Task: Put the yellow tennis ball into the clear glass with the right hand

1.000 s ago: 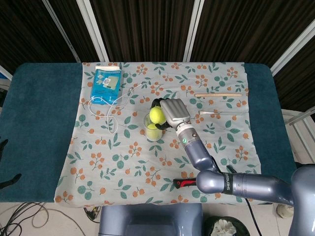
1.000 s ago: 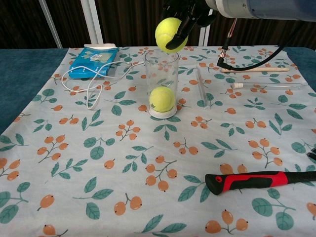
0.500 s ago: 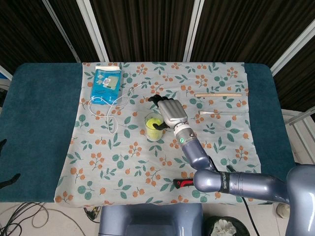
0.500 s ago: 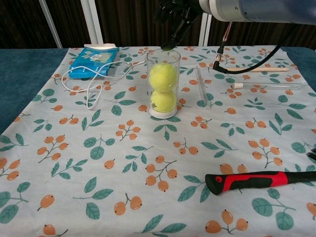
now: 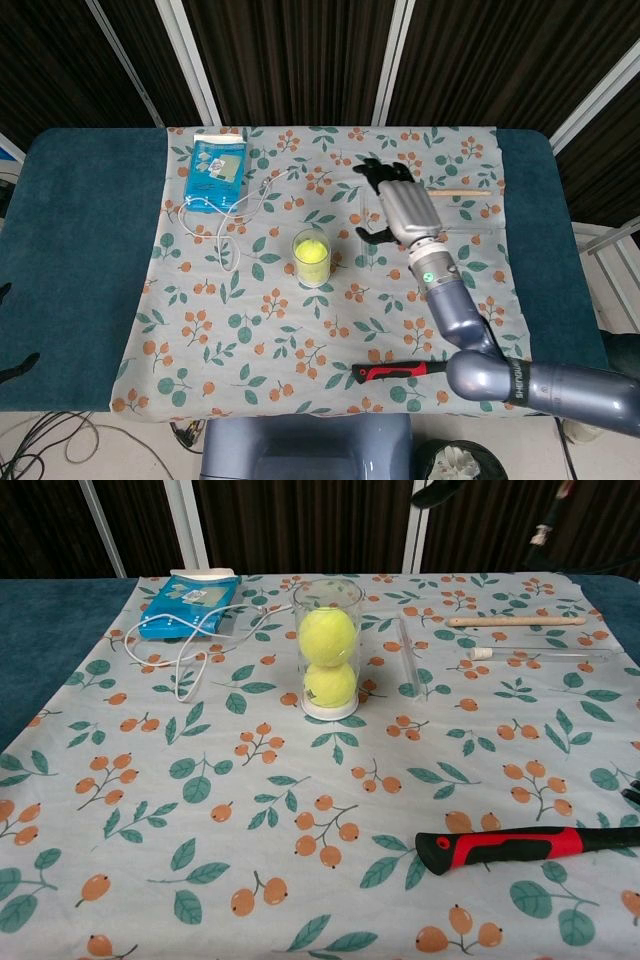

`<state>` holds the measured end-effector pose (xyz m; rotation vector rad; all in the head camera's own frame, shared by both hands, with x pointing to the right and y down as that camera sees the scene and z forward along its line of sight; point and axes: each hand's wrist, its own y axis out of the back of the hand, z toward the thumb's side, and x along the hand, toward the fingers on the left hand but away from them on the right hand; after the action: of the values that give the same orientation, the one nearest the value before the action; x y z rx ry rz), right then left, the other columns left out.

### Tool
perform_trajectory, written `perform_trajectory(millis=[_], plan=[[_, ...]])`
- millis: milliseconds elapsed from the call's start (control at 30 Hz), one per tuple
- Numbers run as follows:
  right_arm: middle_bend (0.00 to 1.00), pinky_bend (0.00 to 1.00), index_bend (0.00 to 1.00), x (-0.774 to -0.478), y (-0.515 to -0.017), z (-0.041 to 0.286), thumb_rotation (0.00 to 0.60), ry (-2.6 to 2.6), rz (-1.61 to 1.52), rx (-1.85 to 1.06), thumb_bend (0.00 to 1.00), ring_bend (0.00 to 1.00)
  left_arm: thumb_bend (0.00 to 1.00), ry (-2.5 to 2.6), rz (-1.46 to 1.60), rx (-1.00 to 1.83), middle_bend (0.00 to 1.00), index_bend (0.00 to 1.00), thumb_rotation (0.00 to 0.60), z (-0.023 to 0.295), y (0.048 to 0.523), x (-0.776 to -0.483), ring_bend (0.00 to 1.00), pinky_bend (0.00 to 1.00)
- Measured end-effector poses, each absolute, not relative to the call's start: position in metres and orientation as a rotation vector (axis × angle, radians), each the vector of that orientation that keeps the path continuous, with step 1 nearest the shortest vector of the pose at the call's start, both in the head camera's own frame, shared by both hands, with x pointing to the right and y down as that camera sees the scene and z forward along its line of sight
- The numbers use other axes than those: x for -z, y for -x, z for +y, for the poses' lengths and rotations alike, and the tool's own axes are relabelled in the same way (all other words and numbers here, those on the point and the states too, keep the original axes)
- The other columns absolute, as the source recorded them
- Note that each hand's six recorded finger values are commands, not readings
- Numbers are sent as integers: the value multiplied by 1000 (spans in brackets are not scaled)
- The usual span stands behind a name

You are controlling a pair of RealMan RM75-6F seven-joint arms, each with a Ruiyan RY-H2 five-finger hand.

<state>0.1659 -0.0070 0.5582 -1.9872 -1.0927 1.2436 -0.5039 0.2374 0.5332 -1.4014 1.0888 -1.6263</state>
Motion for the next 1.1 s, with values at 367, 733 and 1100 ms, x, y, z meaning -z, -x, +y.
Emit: perform_trajectory(millis=[367,733,1100], plan=[[94,23,154,-536,-291,59,600,1711,-1018,-1249,339,111,23,1394,1068,1625,0,107,600,238,499,-536,0,0],[93,23,145,-517,-389,180,600,1513,-1064,-1344,339,103,23,1384,1090,1628,0,107,600,237,503,-534,0,0],[94,23,145,-522,-418,235,600,1418,-1010,-1437,338,94,23,1386,1086,1623,0,107,600,238,502,-533,0,0]])
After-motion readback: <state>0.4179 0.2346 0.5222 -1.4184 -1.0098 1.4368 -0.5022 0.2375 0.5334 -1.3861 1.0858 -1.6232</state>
